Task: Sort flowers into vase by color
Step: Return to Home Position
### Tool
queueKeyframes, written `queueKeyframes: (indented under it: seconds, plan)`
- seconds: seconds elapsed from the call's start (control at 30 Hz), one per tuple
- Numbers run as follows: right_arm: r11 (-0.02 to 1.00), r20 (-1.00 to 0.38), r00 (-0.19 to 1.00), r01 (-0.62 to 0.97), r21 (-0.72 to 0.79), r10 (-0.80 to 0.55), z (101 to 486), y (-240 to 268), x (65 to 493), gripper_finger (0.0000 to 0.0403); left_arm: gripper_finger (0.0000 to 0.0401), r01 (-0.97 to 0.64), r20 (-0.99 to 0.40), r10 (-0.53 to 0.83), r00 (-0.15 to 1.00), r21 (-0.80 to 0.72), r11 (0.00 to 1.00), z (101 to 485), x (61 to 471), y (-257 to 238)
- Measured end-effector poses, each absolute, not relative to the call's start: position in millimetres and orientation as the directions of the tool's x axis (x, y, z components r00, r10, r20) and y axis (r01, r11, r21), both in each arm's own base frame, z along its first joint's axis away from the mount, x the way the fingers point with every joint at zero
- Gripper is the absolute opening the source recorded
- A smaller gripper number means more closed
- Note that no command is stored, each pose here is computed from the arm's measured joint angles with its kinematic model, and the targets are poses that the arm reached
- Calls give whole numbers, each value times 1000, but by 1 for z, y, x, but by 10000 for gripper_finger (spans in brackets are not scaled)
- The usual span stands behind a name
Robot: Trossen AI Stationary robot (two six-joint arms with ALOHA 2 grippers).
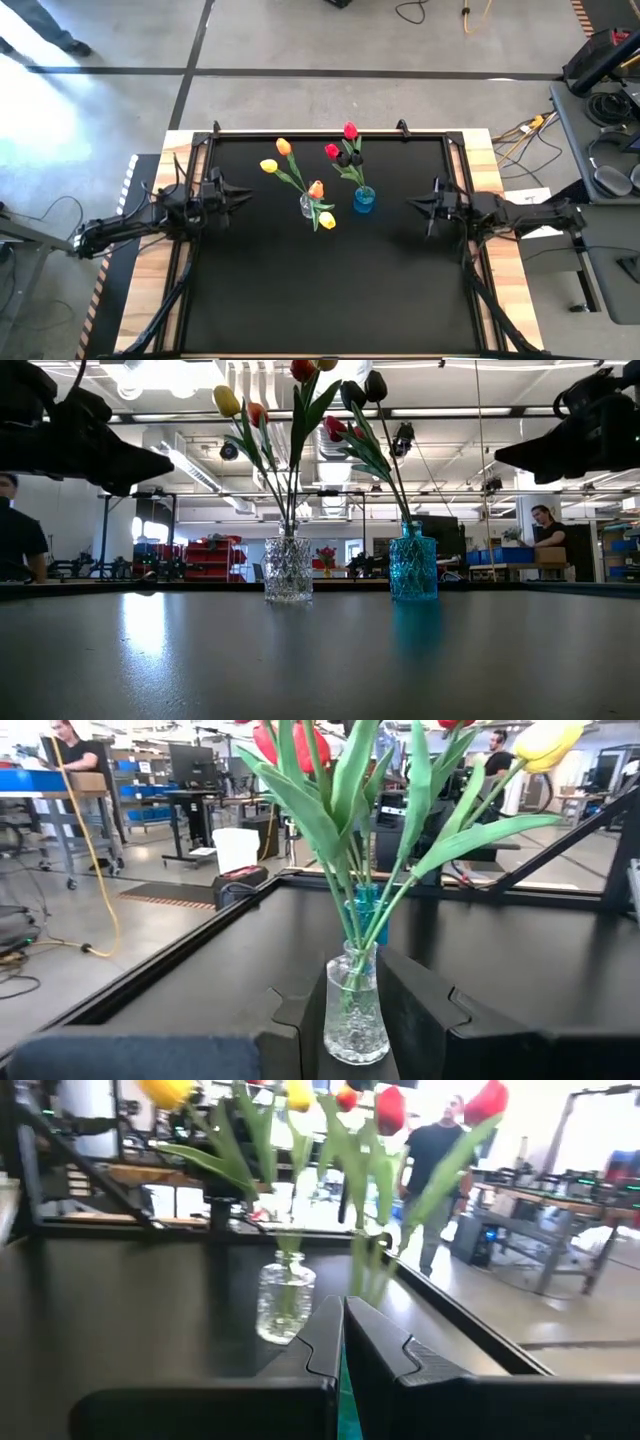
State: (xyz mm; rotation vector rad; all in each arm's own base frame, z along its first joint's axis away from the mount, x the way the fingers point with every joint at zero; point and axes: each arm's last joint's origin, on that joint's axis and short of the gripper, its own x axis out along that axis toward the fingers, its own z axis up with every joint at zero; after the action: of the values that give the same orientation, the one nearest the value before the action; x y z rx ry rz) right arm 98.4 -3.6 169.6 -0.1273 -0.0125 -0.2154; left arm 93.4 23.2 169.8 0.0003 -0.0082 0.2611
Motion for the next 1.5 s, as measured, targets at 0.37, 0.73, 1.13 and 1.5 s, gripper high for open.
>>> queueKeyframes:
  seconds: [0.37,0.73,1.13,1.5]
  plan:
    - [971,-13,975,220,-97,-223,166,-21,97,9,76,-323,6,323,947,23,946,170,92,29]
    - [940,-58,942,324,-105,-331,162,-34,96,9,77,-319,-42,318,947,-12,948,166,94,31]
    - [943,-71,941,328,-63,-332,161,-34,97,9,77,-322,-92,319,943,-12,947,162,97,32]
    - [943,-71,941,328,-63,-332,161,-34,97,9,77,-324,-114,320,940,-11,946,159,99,33]
